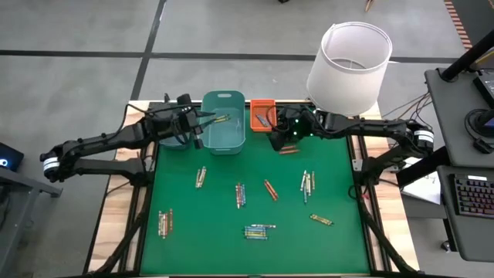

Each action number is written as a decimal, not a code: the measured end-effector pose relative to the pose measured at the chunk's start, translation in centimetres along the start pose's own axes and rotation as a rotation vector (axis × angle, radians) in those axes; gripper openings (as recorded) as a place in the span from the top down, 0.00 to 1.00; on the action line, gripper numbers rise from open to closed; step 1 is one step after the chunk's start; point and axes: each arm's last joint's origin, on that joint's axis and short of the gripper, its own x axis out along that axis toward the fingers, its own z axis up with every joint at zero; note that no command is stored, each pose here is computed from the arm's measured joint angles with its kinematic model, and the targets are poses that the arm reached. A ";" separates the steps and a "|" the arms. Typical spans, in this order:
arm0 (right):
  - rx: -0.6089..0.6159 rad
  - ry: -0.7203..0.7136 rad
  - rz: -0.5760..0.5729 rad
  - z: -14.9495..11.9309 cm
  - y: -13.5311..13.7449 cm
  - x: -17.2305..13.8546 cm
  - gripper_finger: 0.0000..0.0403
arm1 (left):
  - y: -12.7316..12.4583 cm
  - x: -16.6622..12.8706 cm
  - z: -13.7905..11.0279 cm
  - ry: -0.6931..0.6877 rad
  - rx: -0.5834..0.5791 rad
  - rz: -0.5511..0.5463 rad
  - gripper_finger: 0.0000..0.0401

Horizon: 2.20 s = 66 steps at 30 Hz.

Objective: Sort crayons
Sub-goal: Put the orange crayon into the blue bin

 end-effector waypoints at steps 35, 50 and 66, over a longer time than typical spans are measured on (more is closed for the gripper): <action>-0.325 0.589 -0.122 -8.0 3.4 -2.1 0.69 | 0.0 0.8 0.2 -0.032 -0.291 0.007 0.83; -0.623 0.447 -0.157 -6.6 2.3 1.2 0.69 | 0.0 0.8 0.2 -0.039 -0.312 0.010 0.83; -0.668 0.646 -0.232 -8.6 -1.2 6.2 0.69 | 0.0 0.8 0.2 -0.039 -0.300 0.010 0.83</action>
